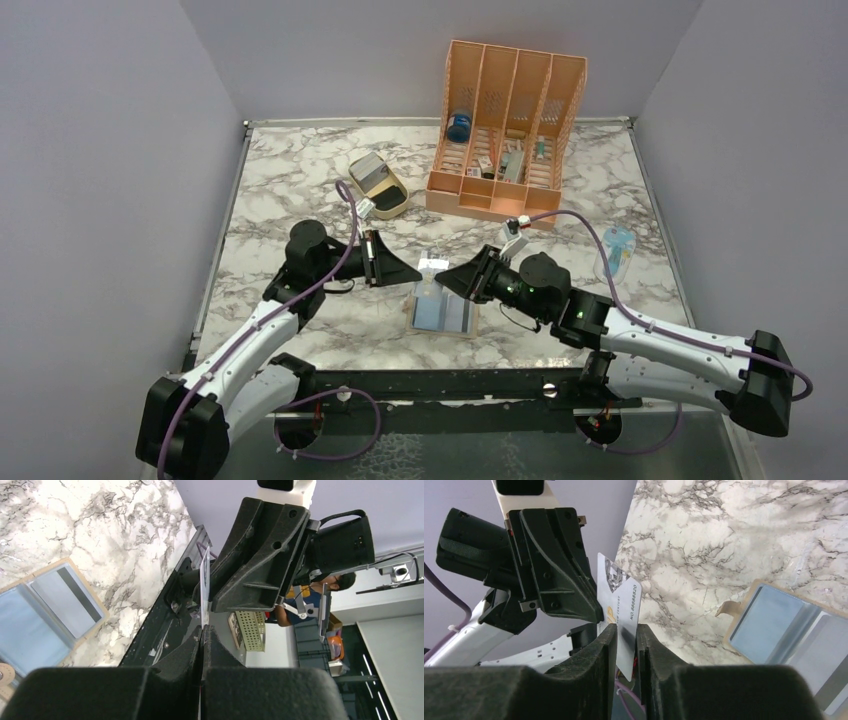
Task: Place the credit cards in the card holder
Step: Pick up the credit card from the storage box.
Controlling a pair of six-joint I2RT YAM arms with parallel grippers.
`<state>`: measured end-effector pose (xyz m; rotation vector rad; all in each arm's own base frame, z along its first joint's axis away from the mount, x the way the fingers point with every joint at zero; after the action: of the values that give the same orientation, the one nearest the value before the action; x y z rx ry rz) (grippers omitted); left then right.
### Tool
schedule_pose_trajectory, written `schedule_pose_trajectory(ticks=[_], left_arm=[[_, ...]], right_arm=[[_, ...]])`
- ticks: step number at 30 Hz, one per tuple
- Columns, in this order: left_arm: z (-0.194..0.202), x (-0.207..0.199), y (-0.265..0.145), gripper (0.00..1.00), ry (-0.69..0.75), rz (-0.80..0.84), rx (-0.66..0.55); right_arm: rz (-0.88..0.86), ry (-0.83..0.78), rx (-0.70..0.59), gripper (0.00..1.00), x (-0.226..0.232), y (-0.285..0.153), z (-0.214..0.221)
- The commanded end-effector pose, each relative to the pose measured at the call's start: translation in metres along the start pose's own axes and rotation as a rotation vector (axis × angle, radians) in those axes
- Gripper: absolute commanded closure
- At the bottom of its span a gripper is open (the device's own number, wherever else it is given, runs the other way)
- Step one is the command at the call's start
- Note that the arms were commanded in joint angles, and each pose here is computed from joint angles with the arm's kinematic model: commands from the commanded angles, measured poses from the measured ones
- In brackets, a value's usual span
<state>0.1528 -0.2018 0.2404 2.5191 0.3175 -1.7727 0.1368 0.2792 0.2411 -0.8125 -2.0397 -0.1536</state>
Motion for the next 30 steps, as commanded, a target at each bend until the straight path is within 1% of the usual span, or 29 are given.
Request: schedule_pose_trajectory(ticks=[1, 3, 4, 5, 7, 9, 11, 13, 16, 21, 26, 30], left_arm=[[0.005, -0.006, -0.002, 1.00, 0.010, 0.047, 0.023], [0.006, -0.003, -0.001, 1.00, -0.001, 0.041, 0.022], [0.005, -0.001, -0.001, 0.95, -0.009, 0.035, 0.017], [0.005, 0.001, 0.000, 0.86, -0.016, 0.027, 0.011], [0.004, 0.007, 0.001, 0.67, -0.028, 0.007, -0.011], [0.003, 0.016, 0.002, 0.50, -0.038, -0.025, -0.039], [0.002, 0.028, 0.003, 0.42, -0.055, -0.074, -0.071], [0.002, 0.045, 0.002, 0.39, -0.058, -0.157, -0.098], [0.001, 0.075, -0.003, 0.39, -0.039, -0.349, -0.121], [-0.001, 0.109, -0.009, 0.44, -0.021, -0.546, -0.118], [0.002, 0.133, -0.008, 0.43, -0.033, -0.646, -0.078], [0.008, 0.150, -0.010, 0.41, -0.017, -0.728, -0.054]], right_arm=[[-0.045, -0.014, -0.020, 0.86, 0.005, 0.001, -0.002], [-0.054, -0.024, -0.024, 0.96, 0.004, 0.000, -0.001], [-0.059, -0.026, -0.026, 0.99, 0.003, -0.001, -0.001], [-0.062, -0.029, -0.026, 0.99, 0.002, -0.002, 0.000], [-0.059, -0.041, -0.022, 0.99, -0.002, -0.003, 0.003], [-0.037, -0.060, -0.009, 0.99, -0.010, -0.005, 0.008], [0.020, -0.096, 0.025, 0.99, -0.023, -0.007, 0.015], [0.063, -0.139, 0.048, 0.99, -0.034, -0.009, 0.019], [0.130, -0.200, 0.073, 0.99, -0.052, -0.013, 0.025], [0.228, -0.266, 0.112, 0.99, -0.075, -0.013, 0.031], [0.222, -0.247, 0.180, 0.99, -0.089, -0.004, 0.037], [0.161, -0.149, 0.255, 0.99, -0.101, 0.002, 0.039]])
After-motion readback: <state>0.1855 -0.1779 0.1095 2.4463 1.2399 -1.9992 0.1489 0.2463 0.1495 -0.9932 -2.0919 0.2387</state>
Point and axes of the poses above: each gripper's point midway between its finger pads, its own y axis out along the fingers, its own x axis along the line the jaws close on, z = x × y, the point moved 5 cm from there along -y, back along the fingers, and after that the axes turned 4 degrees about -y, right-handed, at the moved point
